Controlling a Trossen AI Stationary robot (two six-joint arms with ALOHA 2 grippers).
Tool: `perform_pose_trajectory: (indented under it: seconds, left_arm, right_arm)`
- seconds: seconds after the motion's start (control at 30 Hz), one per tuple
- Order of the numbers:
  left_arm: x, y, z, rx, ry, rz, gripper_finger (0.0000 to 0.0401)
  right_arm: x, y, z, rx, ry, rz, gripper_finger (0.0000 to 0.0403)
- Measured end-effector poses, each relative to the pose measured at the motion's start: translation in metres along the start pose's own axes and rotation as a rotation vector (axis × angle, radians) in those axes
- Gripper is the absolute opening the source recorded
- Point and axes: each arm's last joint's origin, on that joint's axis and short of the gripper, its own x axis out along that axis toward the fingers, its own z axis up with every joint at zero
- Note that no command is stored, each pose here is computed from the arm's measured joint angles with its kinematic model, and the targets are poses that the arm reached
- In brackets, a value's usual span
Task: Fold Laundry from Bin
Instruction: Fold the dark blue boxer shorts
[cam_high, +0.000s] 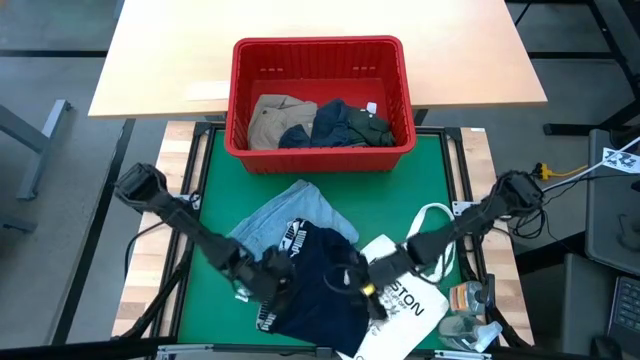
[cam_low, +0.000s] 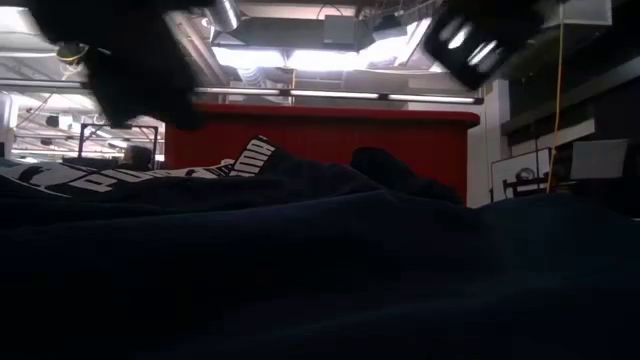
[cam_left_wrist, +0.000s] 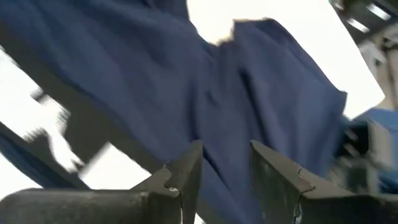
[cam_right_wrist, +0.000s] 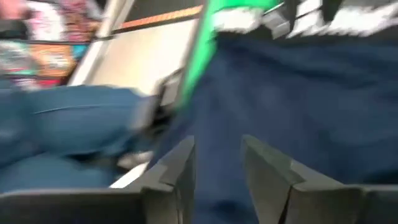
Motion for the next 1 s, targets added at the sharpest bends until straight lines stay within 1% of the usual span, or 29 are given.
perform_pose_trajectory:
  seconds: [0.13, 0.2, 0.33, 0.47, 0.6, 0.67, 0.87, 1.0]
  left_arm:
    - [0.007, 0.02, 0.023, 0.004, -0.036, 0.057, 0.0125]
    - [0.004, 0.028, 0.035, 0.011, -0.053, 0.074, 0.0125]
    - [-0.008, 0.042, 0.055, 0.031, -0.084, 0.094, 0.0125]
    - [-0.028, 0.057, 0.071, 0.03, -0.101, 0.137, 0.0125]
    - [-0.043, 0.074, 0.078, 0.007, -0.076, 0.213, 0.0125]
    - [-0.044, 0.08, 0.079, -0.019, -0.061, 0.242, 0.0125]
    - [-0.036, 0.084, 0.078, -0.033, -0.019, 0.238, 0.0125]
    - [-0.031, 0.085, 0.077, -0.032, -0.009, 0.248, 0.0125]
  right_arm:
    - [-0.003, -0.028, 0.01, -0.052, -0.024, -0.117, 0.0128]
    - [-0.005, -0.04, 0.012, -0.072, -0.017, -0.165, 0.0128]
    - [-0.012, -0.056, 0.016, -0.116, 0.006, -0.221, 0.0128]
    - [-0.024, -0.063, 0.018, -0.13, 0.048, -0.261, 0.0128]
    - [-0.028, -0.067, 0.016, -0.136, 0.063, -0.344, 0.0128]
    - [-0.028, -0.067, 0.016, -0.139, 0.064, -0.371, 0.0128]
    - [-0.028, -0.068, 0.015, -0.228, 0.083, -0.395, 0.0128]
    - [-0.028, -0.069, 0.015, -0.243, 0.088, -0.403, 0.0128]
